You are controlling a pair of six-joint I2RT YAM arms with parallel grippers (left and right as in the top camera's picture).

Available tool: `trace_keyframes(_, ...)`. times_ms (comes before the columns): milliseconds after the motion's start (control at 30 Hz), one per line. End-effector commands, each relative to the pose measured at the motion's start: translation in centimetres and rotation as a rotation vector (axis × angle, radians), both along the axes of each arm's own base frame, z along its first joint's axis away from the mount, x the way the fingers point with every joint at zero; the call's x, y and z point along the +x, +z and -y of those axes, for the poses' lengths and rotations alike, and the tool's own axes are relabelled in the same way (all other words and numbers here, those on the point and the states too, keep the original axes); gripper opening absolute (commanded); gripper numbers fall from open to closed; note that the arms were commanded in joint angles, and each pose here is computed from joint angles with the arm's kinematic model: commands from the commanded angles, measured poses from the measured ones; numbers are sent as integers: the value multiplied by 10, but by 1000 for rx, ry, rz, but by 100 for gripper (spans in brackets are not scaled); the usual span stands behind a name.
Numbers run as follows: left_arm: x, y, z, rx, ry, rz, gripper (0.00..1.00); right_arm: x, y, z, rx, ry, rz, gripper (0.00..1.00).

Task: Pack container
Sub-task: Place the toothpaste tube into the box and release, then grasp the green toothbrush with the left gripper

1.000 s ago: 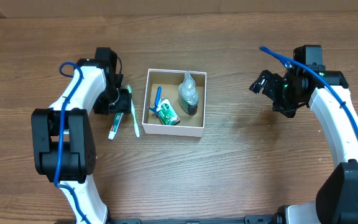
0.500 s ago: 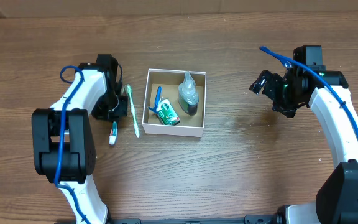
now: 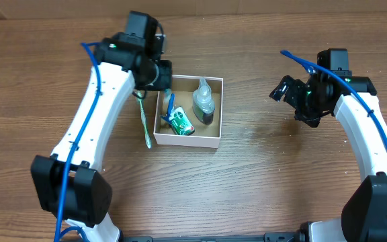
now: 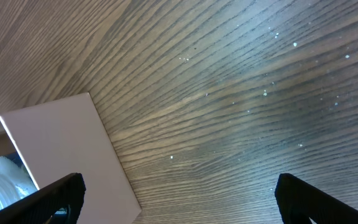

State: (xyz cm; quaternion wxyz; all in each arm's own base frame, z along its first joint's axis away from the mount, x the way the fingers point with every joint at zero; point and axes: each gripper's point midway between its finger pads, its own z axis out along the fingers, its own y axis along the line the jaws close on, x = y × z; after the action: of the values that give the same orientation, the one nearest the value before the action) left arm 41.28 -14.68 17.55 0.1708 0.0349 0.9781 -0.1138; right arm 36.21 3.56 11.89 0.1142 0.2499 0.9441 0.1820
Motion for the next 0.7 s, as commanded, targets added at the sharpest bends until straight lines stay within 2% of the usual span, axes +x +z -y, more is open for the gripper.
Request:
trace_keyframes(0, -11, -36, 16, 10, 41, -93, 15, 1, 9, 1, 1, -3, 27, 100)
trace_keyframes(133, -16, -45, 4, 33, 75, -128, 17, 1, 9, 1, 1, -3, 27, 100)
trace_keyframes(200, -18, -46, -9, 50, 102, -151, 22, 1, 9, 1, 1, -3, 27, 100)
trace_keyframes(367, -18, -51, -66, 137, 225, -190, 25, 1, 9, 1, 1, -3, 27, 100)
trace_keyframes(433, -14, -53, -81, 153, 262, -182, 32, 1, 9, 1, 1, -3, 27, 100)
trace_keyframes(500, -14, -65, -91, 151, 286, -188, 43, 1, 9, 1, 1, -3, 27, 100)
trace_keyframes(667, -32, -130, -98, 141, 358, -240, 56, 1, 9, 1, 1, -3, 27, 100)
